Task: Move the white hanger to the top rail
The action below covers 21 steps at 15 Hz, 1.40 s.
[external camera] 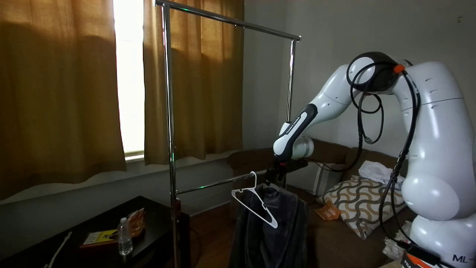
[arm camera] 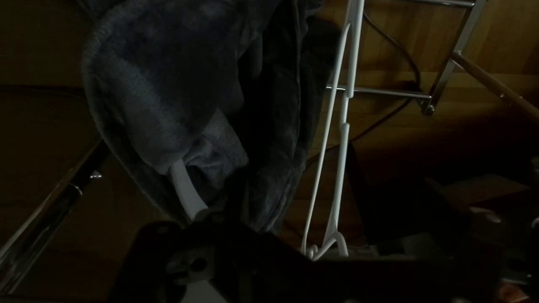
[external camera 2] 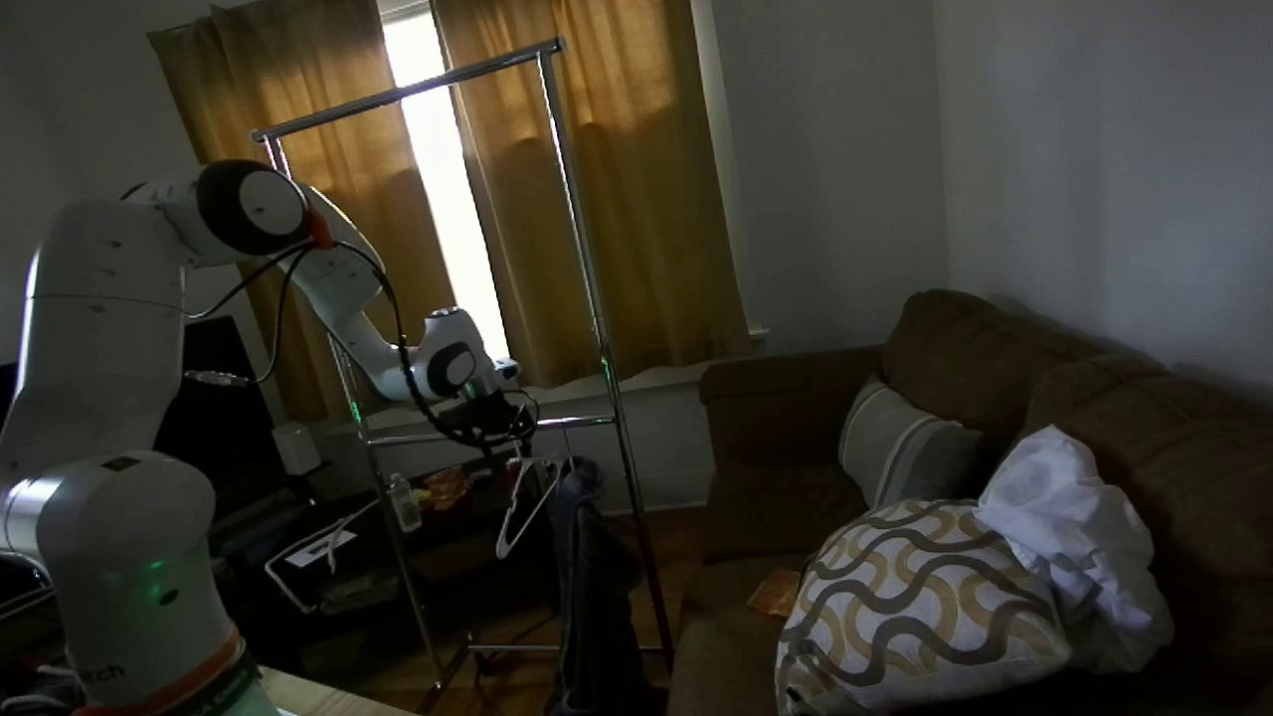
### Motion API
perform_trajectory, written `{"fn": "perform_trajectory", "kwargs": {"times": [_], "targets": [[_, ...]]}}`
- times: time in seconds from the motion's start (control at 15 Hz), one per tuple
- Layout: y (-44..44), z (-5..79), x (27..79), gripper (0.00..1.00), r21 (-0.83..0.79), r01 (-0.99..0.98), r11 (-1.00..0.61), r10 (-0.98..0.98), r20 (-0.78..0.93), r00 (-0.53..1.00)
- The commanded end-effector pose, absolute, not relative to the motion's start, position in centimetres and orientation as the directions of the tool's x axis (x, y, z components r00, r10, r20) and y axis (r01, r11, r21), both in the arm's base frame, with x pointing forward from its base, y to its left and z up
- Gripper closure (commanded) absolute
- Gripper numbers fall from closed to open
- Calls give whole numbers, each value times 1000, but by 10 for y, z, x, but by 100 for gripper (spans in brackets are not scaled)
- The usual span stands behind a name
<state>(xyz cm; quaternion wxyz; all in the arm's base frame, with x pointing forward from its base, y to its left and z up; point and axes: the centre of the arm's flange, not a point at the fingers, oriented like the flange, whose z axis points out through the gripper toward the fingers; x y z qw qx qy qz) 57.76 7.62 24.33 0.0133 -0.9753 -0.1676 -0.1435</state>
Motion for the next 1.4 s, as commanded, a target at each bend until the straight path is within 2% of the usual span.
{"fn": "perform_trajectory", "kwargs": {"times": [0.0,0.87,0.93,1.0,1.33], "targets": [[90,208,592,0,-15,318,-948,299,307,904],[114,150,630,0,-59,198,-978,154,433,888],[116,149,633,10,-64,194,-979,147,437,887],[117,148,636,26,-68,191,-979,142,442,886],[119,145,648,65,-78,182,-980,127,458,880]]}}
